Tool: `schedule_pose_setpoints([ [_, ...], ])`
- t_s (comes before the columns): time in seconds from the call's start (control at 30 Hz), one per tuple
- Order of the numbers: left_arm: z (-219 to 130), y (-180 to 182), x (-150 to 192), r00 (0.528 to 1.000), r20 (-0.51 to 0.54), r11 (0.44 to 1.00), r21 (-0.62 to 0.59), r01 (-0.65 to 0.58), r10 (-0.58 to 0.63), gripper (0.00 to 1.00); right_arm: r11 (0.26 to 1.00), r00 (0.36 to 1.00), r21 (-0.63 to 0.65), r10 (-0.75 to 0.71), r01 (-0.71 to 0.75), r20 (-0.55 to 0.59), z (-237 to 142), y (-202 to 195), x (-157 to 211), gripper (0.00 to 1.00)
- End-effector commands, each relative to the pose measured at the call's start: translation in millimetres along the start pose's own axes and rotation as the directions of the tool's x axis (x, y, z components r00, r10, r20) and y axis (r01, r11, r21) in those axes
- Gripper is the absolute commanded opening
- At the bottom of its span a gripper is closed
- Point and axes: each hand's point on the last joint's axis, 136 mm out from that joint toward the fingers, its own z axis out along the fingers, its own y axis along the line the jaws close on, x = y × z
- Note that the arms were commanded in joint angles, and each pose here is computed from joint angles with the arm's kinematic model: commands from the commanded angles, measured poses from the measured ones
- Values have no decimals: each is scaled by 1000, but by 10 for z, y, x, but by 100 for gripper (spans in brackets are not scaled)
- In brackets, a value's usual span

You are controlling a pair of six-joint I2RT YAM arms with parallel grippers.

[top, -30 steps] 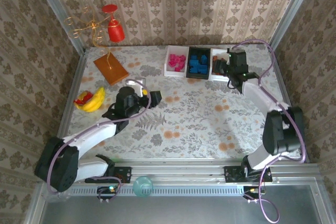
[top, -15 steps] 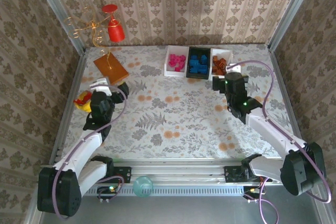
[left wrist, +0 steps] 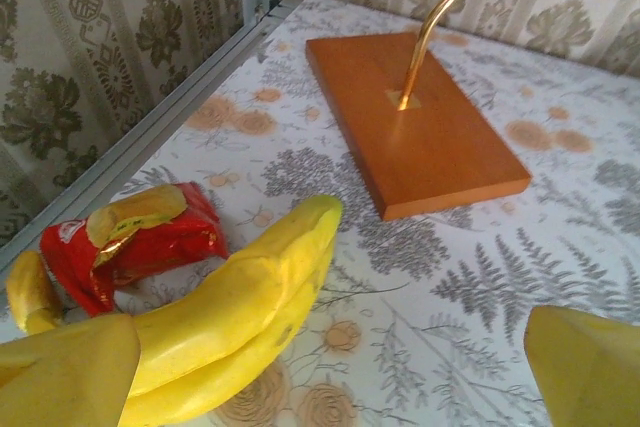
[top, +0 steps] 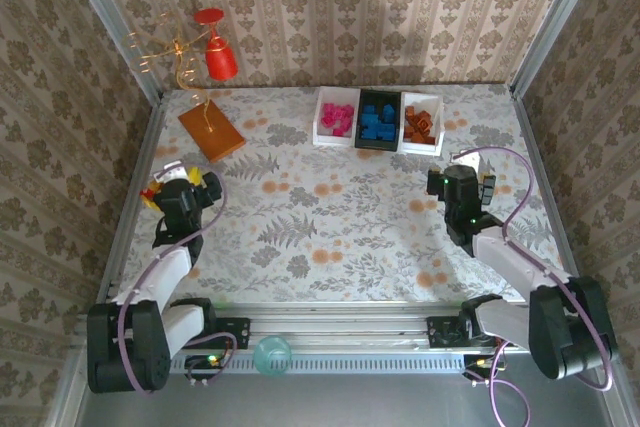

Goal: Sort the legos into containers by color
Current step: Reset both arms

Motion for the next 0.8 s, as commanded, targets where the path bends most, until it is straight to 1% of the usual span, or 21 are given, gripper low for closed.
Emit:
schedule_pose_setpoints([
  [0.0,88,45,-85,996,18,995,-37,-88,89,100,999,998,-31,45,-44,51,129,84,-35,100],
  [0.07,183,4,-50,991,28,991,-20,-129,130,100,998,997,-63,28,-23,75,233,180,13,100],
  [0.1,234,-29,-42,988,60,989,-7,-145,145,100,997,995,-77,16,-8,97,280,230,-18,100],
  [0.13,270,-58,-32,984,96,988,7,-153,152,100,996,997,-92,4,3,79,307,277,-29,100],
  [0.17,307,-92,-4,977,127,984,26,-176,171,100,994,996,-109,5,5,90,335,313,-62,100],
  [0.2,342,-106,15,971,149,980,29,-194,188,100,992,994,-124,-1,15,110,345,345,-105,100],
  [0.23,369,-121,31,968,164,980,34,-196,188,100,991,994,-126,-25,38,105,387,374,-74,100],
  [0.3,460,-176,155,969,154,976,77,-205,192,100,986,989,-156,-43,65,138,425,441,-81,100],
  [0.37,518,-229,218,959,180,967,97,-237,217,100,985,990,-166,-33,56,138,479,444,-20,100],
  [0.4,514,-249,277,967,134,966,118,-232,216,100,983,993,-180,-20,42,119,484,425,2,100],
  [0.43,526,-258,267,969,118,966,120,-231,217,100,979,992,-201,-2,28,125,494,415,-5,100],
  [0.5,573,-273,247,963,132,962,110,-252,237,100,972,992,-235,49,-20,117,526,366,46,100],
  [0.53,578,-263,275,967,103,965,104,-242,232,100,969,990,-244,69,-37,122,541,341,77,100],
  [0.57,598,-262,244,966,105,965,89,-246,237,100,969,983,-243,86,-44,164,552,325,76,100],
  [0.63,597,-309,244,960,107,959,87,-270,260,100,973,990,-229,72,-43,120,543,314,143,100],
  [0.77,619,-359,254,952,102,949,96,-299,289,100,971,989,-235,75,-43,126,572,326,116,100],
])
